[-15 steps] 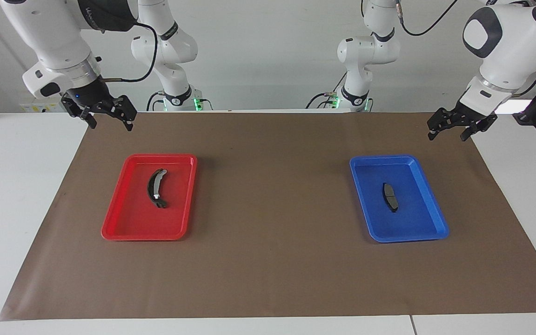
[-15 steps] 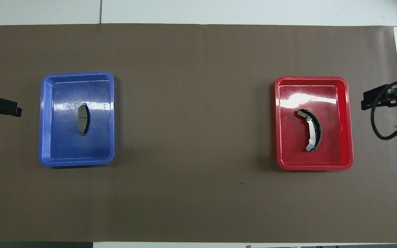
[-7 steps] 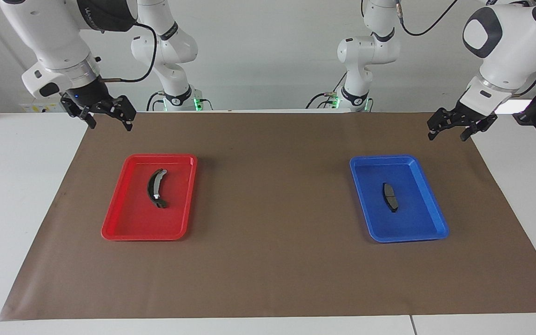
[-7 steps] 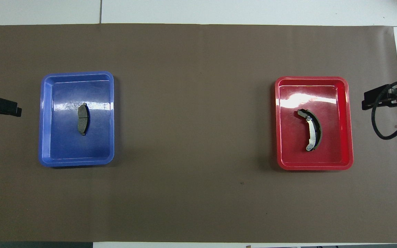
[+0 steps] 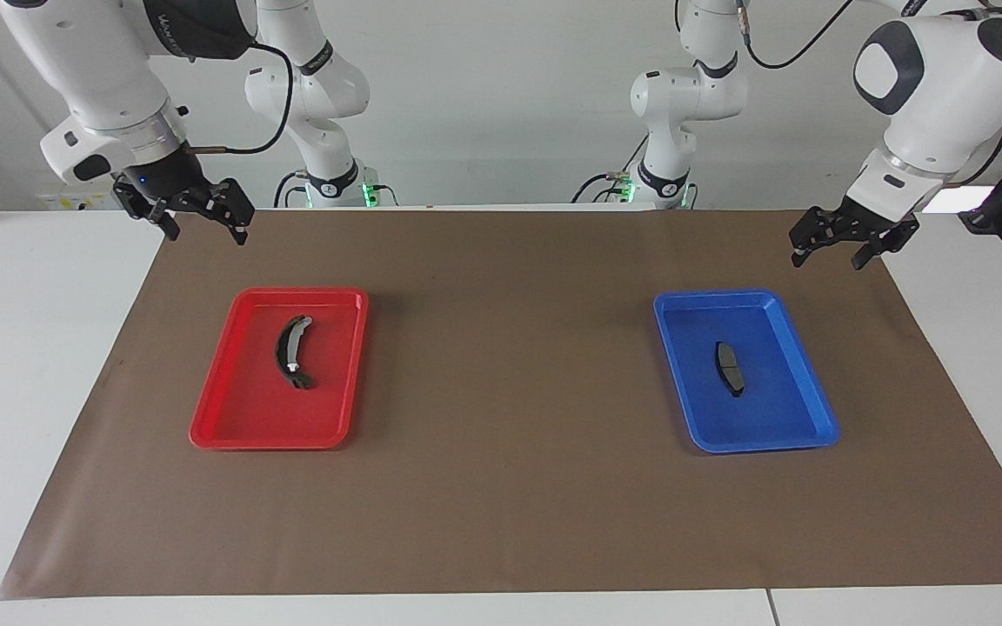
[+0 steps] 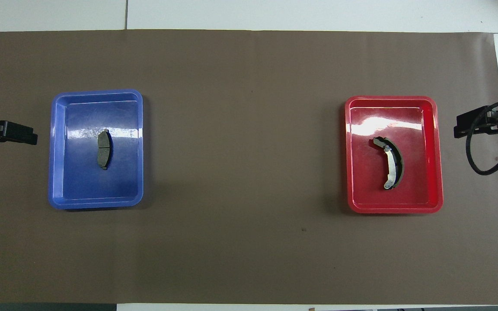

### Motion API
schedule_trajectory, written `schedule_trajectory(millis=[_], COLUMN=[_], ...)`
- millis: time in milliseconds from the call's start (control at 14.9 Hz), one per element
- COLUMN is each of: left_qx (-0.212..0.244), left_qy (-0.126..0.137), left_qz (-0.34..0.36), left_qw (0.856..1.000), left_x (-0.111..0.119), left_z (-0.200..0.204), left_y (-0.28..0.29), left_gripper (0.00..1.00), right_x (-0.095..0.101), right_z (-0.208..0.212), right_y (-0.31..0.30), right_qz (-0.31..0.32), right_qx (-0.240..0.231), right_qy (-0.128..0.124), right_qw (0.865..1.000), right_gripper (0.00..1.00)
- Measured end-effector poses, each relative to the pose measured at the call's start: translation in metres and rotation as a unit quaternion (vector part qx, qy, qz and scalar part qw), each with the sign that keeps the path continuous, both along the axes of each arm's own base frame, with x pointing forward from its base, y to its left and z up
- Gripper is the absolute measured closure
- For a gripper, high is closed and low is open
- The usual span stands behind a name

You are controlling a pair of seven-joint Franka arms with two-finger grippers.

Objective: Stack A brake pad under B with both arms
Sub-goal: 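Reach into the blue tray and grasp the small brake pad with the left gripper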

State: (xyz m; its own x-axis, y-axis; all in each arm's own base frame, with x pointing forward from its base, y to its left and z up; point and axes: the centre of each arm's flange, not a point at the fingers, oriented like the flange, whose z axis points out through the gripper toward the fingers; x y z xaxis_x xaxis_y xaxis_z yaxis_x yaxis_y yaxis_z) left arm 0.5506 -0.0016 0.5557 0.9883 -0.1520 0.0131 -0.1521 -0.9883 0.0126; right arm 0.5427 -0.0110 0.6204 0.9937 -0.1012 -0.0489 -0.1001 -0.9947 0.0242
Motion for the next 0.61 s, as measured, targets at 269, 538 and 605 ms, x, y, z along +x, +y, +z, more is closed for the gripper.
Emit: schedule_trajectory(millis=[269,538,605], left_qx=[0.000,0.003,0.004], left_qy=[-0.013,-0.009,-0.011], left_qz=[-0.013,-0.008,-0.007], left_qw=[1.000,1.000,1.000], left_x=[-0.002,-0.011,-0.012], left_z=[-0.086,-0.189,-0.207], left_y=[-0.025,-0.041,-0.040], left_gripper=[0.01,0.03,0.03], right_x=[0.000,0.000,0.000], right_z=[0.000,0.000,0.000], right_y=[0.000,0.001,0.001], right_qz=[0.000,0.001,0.001], right_qx=[0.000,0.000,0.000], right_qy=[0.000,0.000,0.000], right_qw=[1.000,1.000,1.000], right_gripper=[0.00,0.00,0.00])
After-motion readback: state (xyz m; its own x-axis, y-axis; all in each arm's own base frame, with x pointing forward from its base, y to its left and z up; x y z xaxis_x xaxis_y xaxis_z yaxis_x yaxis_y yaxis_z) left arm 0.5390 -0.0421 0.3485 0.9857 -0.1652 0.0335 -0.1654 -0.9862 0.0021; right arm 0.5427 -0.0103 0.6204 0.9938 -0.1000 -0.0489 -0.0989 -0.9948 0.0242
